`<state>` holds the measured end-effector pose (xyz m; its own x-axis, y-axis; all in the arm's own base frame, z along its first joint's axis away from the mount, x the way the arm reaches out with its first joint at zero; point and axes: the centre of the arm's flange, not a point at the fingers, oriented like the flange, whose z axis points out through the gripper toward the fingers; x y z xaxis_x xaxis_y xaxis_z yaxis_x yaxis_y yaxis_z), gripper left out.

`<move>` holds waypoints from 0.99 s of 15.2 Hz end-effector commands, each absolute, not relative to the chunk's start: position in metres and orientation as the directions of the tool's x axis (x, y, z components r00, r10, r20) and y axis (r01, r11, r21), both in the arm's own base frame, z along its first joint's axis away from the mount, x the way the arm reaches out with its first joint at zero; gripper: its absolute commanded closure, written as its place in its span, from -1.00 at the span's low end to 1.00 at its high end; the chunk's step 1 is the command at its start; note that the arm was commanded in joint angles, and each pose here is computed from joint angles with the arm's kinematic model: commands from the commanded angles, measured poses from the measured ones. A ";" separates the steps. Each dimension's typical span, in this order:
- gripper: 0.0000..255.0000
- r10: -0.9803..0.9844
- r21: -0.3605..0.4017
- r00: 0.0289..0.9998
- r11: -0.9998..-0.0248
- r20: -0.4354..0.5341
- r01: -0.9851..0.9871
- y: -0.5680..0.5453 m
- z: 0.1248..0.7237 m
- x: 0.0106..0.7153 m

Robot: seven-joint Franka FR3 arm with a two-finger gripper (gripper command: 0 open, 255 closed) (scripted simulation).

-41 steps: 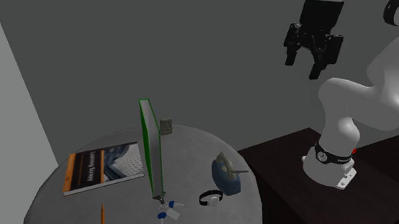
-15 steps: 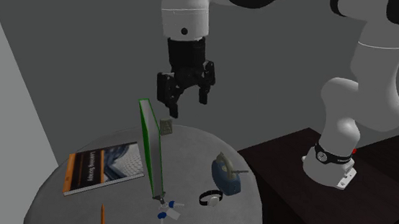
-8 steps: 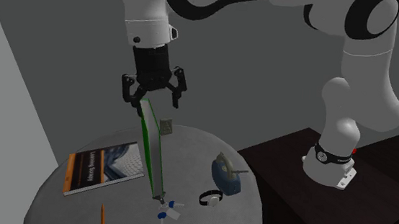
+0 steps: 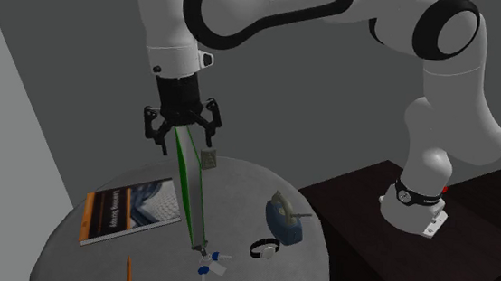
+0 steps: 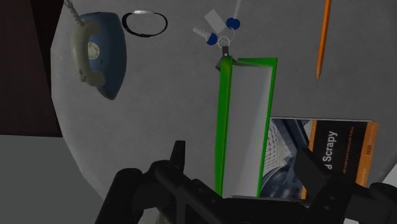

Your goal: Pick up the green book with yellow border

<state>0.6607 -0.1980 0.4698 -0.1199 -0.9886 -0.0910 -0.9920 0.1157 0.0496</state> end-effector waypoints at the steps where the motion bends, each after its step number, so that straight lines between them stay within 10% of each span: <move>1: -1.00 -0.989 0.049 -0.120 0.116 -0.091 -0.992 -0.198 0.460 0.661; 3: -1.00 -0.989 0.049 -0.120 0.116 -0.091 -0.992 -0.198 0.457 0.661; 4: 1.00 -0.989 0.049 -0.120 0.116 -0.091 -0.992 -0.198 0.458 0.661; 15: 1.00 -0.989 0.049 -0.120 0.116 -0.091 -0.992 -0.198 0.467 0.661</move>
<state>0.6605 -0.1983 0.4624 -0.1202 -0.9885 -0.0913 -0.9920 0.1160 0.0498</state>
